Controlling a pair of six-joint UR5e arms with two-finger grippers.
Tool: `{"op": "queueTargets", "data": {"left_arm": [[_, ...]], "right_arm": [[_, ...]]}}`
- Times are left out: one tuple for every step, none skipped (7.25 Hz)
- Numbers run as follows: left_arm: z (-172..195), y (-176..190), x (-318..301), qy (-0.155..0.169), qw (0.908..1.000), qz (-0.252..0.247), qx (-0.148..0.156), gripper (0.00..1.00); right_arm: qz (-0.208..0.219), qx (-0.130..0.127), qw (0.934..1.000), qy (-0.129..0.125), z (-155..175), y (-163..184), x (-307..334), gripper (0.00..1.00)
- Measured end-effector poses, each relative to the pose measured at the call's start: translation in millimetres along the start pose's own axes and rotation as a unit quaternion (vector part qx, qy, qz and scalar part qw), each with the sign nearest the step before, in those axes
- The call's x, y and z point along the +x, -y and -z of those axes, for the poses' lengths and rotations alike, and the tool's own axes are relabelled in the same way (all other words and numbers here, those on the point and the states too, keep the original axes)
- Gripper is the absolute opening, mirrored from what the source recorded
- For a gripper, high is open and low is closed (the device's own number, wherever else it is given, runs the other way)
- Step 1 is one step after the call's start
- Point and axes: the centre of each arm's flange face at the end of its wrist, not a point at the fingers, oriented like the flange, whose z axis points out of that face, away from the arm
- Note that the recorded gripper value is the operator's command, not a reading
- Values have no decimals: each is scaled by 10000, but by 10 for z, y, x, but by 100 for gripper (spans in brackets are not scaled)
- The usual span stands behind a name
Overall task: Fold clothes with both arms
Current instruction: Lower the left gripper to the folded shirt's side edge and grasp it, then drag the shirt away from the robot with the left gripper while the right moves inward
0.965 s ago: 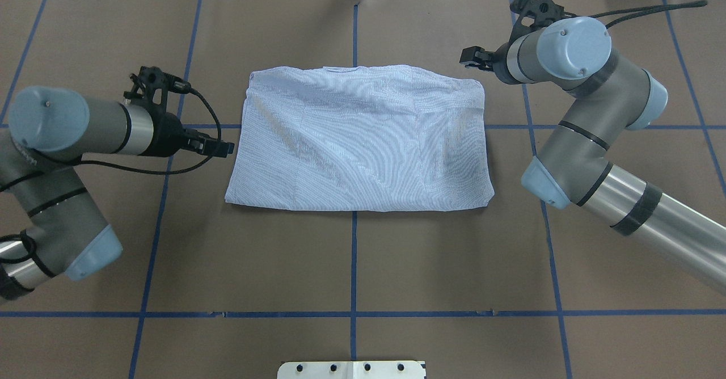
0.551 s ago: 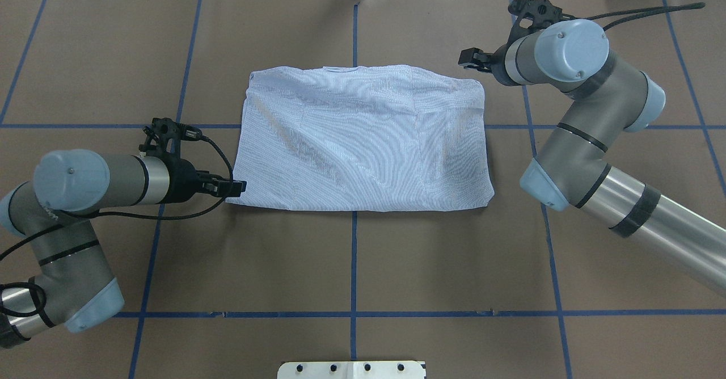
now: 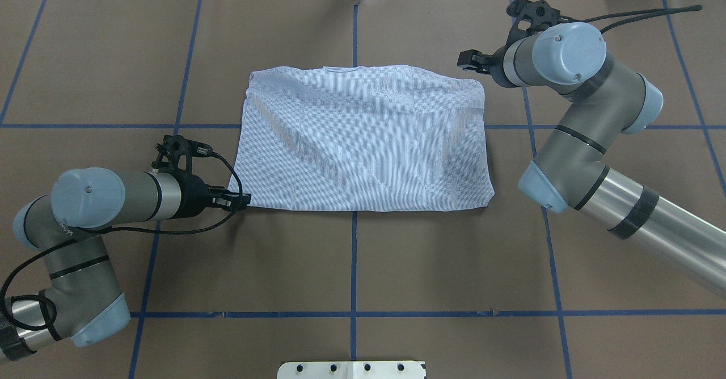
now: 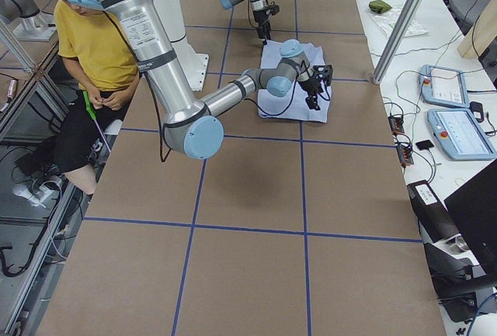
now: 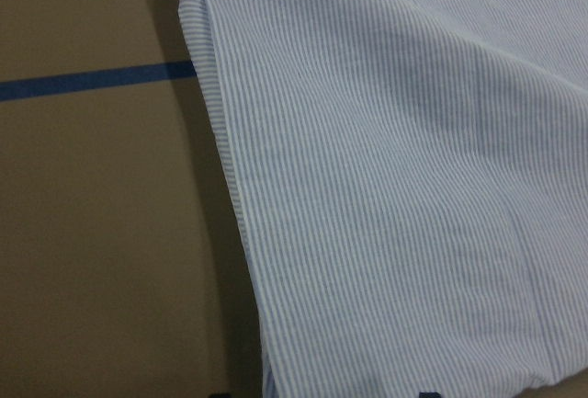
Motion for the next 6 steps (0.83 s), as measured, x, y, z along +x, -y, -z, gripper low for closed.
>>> {"op": "queueTargets", "data": {"left_arm": [[-12,-22,17,-10,10000,-9,-20,9],[-21,-47,36,-22,10000,-17,-40,0],[-26,-70,55,-36,10000,-24,-57,0],[-8,-73,67,-52,10000,-29,-51,0],[36,-66,65,-65,10000,-40,-26,0],[87,-60,17,-43,10000,-63,-3,0]], "right_arm": [[3,-3,10000,-2,-4,-8,-2,100],[8,-4,10000,0,-6,-16,-6,100],[21,1,10000,2,-8,-30,-12,100],[40,9,10000,1,-14,-50,-22,100],[55,9,10000,0,-19,-68,-29,100],[60,7,10000,1,-23,-82,-34,100]]}}
